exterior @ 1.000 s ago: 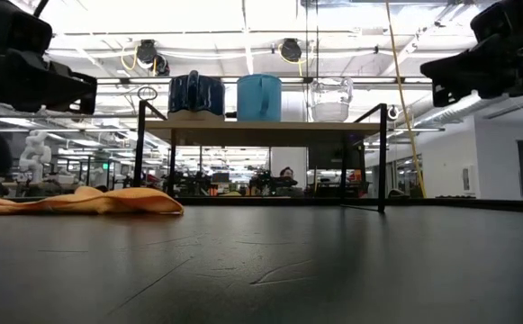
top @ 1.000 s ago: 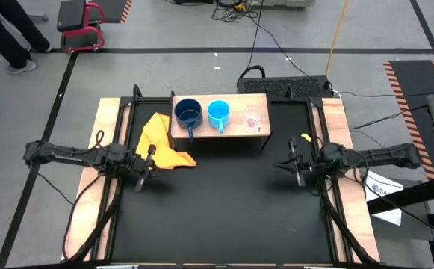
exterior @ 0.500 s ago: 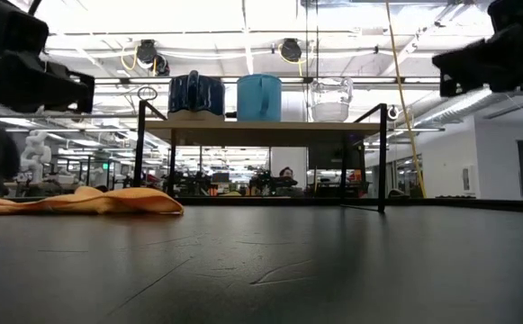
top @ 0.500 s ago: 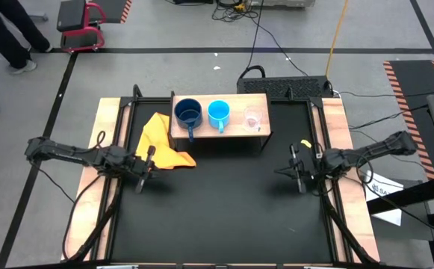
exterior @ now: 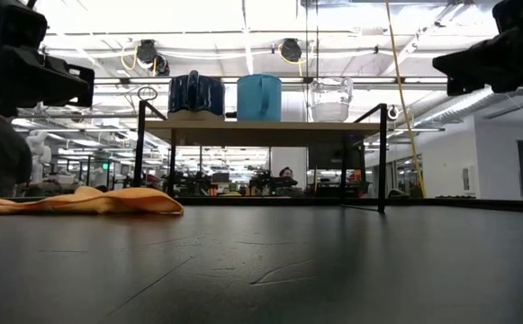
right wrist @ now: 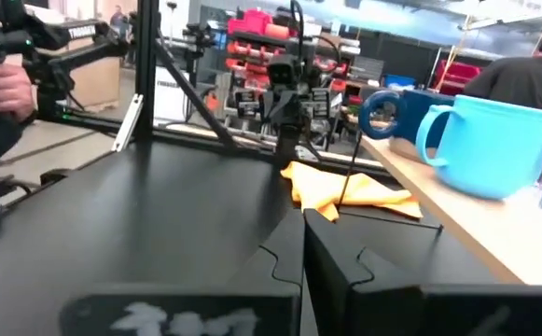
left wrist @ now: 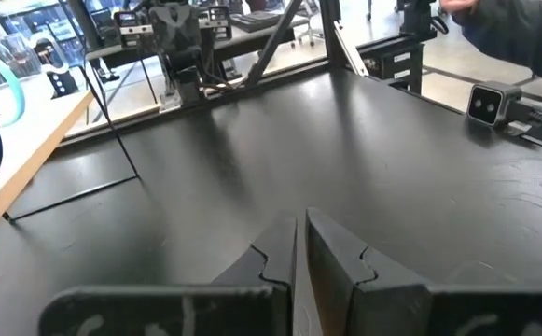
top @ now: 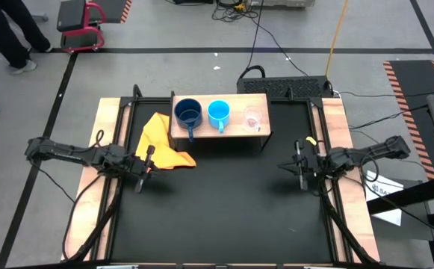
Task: Stack small to large cups/mugs on shelf
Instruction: Return to Home Position
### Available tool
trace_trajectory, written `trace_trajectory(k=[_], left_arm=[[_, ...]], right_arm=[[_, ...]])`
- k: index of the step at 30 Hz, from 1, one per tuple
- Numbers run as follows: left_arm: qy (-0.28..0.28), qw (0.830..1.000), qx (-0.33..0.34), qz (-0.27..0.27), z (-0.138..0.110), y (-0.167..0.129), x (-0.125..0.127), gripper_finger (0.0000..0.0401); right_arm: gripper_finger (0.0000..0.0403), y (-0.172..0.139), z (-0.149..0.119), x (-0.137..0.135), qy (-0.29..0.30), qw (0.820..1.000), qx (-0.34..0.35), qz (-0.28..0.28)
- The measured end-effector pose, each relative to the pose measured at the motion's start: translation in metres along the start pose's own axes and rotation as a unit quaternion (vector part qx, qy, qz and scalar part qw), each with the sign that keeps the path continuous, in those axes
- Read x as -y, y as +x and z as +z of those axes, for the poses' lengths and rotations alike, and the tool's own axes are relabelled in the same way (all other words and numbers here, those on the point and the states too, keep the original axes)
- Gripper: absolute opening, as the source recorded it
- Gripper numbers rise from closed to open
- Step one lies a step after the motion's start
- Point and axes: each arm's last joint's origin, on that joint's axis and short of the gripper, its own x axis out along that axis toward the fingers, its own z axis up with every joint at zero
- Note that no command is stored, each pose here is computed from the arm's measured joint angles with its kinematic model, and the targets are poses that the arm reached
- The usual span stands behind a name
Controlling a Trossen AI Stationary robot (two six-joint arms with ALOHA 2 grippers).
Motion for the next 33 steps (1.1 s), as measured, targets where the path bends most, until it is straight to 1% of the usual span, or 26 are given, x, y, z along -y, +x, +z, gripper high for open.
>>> trace_trajectory(k=[4,10,14,22,29,33], left_arm=[[0.000,1.000,0.000,0.000,0.000,0.000,0.000,0.0031],[0.000,1.000,0.001,0.006,0.000,0.000,0.000,0.0031],[0.001,1.000,0.004,0.008,0.001,0.000,-0.001,0.0031],[0.001,1.000,0.003,0.024,0.001,0.000,-0.002,0.0031],[0.007,0.998,-0.024,0.058,-0.003,0.000,-0.003,0.0031],[0.007,0.997,-0.036,0.075,-0.004,0.000,-0.004,0.0031]], right_arm=[[0.0000,-0.004,0.002,0.001,0.007,1.000,0.020,-0.003],[0.0000,-0.007,0.001,0.002,0.008,1.000,0.025,-0.004],[0.0000,-0.007,0.000,0.002,-0.003,1.000,0.020,-0.007],[0.0000,-0.006,-0.003,0.012,-0.002,0.998,0.009,-0.057],[0.0000,-0.005,-0.006,0.015,-0.004,1.000,-0.002,-0.021],[0.0000,-0.005,-0.007,0.016,0.004,1.000,-0.003,-0.013]])
